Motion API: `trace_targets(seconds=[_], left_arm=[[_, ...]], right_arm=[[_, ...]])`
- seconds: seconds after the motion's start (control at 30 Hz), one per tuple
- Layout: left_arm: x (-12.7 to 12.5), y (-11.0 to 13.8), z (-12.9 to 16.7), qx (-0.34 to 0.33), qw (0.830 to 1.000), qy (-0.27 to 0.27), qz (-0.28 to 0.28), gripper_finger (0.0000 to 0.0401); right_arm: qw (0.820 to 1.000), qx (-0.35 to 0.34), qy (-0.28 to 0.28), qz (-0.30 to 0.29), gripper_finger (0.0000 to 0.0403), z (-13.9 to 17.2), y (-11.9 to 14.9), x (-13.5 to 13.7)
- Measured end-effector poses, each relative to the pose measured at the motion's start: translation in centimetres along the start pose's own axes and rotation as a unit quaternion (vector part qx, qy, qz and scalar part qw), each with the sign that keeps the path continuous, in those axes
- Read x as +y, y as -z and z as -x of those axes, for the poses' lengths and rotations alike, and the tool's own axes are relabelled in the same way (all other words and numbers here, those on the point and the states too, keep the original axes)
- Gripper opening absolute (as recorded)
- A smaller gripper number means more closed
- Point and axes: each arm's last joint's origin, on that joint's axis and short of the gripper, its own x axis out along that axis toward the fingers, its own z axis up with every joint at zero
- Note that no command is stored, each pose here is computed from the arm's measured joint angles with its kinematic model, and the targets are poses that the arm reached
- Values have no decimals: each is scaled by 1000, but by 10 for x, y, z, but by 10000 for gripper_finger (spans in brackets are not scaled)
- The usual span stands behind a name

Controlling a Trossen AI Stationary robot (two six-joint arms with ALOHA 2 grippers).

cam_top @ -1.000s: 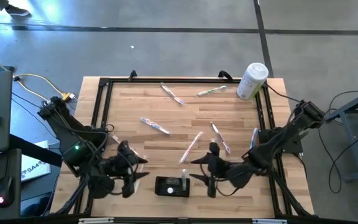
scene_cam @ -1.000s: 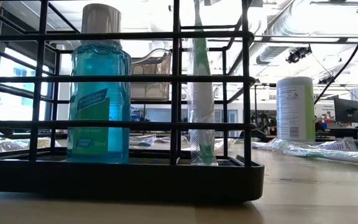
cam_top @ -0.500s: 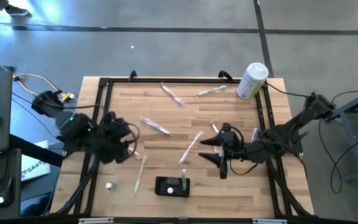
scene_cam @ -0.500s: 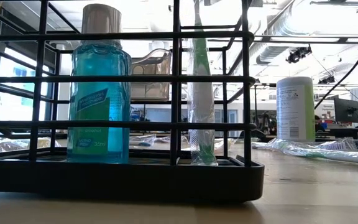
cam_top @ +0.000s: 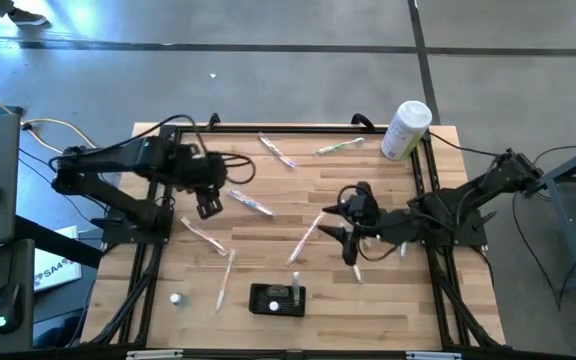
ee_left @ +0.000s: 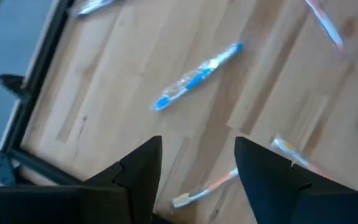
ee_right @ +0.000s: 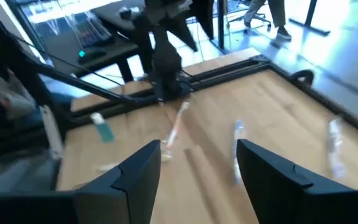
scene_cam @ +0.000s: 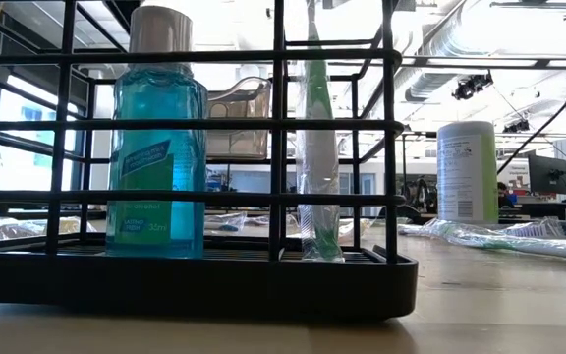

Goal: Pick & Place toothbrushing station
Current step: Put the left blue toothbrush into the black wire organizer

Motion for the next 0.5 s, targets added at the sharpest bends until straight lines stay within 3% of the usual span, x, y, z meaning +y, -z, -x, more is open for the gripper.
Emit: trace_targets(seconds=[0.17, 0.37, 0.5], left_arm=[[3, -24, -25, 13, 1000, 10, -8, 198], [10, -49, -62, 55, 998, 16, 9, 198], [17, -61, -92, 99, 995, 3, 33, 198]], right_arm=[[999, -17, 4, 34, 203, 8, -20, -28], [999, -46, 14, 14, 203, 46, -44, -73], [1000, -18, 7, 12, 203, 67, -44, -97]])
